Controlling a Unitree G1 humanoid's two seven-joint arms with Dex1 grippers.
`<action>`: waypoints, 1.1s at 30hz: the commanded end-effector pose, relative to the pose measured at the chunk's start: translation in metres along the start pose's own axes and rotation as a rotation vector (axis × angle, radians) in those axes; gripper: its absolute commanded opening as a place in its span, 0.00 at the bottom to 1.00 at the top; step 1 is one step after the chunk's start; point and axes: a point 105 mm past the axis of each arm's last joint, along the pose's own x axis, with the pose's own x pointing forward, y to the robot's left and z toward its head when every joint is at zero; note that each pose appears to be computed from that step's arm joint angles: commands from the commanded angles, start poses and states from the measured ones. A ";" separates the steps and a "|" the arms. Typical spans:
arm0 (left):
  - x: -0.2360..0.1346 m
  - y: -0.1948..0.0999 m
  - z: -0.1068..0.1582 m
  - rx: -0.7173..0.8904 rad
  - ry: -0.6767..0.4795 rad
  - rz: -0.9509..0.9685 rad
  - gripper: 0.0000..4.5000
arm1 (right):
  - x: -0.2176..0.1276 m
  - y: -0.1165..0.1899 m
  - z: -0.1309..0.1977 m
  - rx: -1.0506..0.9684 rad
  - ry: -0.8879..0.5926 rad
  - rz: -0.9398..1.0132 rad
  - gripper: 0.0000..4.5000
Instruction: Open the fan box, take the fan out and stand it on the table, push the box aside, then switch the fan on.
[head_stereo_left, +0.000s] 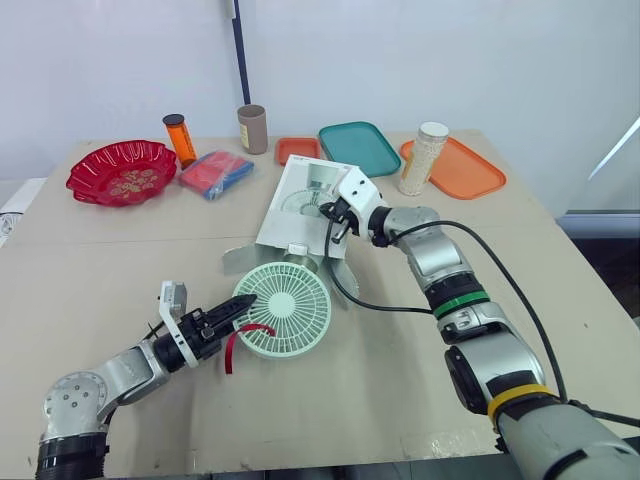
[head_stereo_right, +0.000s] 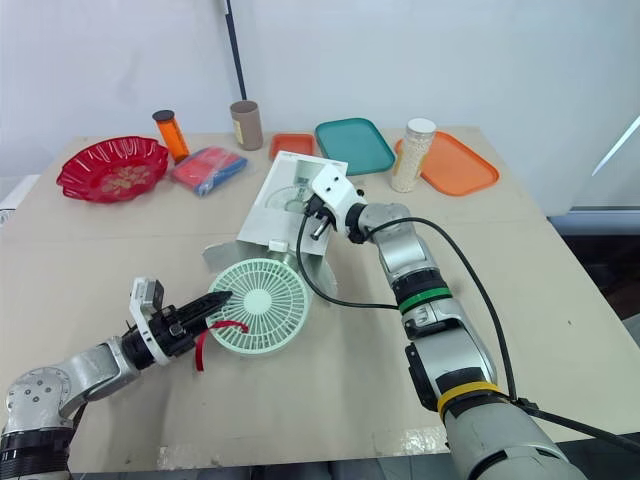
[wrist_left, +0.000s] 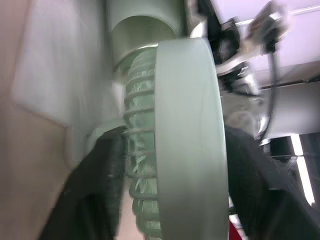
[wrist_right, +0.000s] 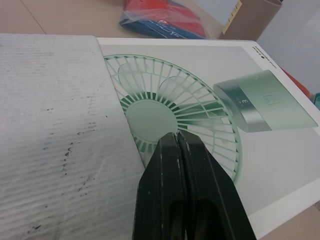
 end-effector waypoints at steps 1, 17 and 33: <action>0.002 0.005 0.006 0.017 -0.006 0.035 0.95 | 0.002 0.009 -0.020 0.039 0.064 0.031 0.00; -0.027 -0.043 0.028 0.250 0.024 -0.047 1.00 | -0.058 0.003 0.074 0.123 -0.300 0.146 0.98; -0.071 -0.037 0.021 0.915 0.442 0.080 1.00 | -0.129 0.043 0.048 0.032 -0.261 0.358 0.98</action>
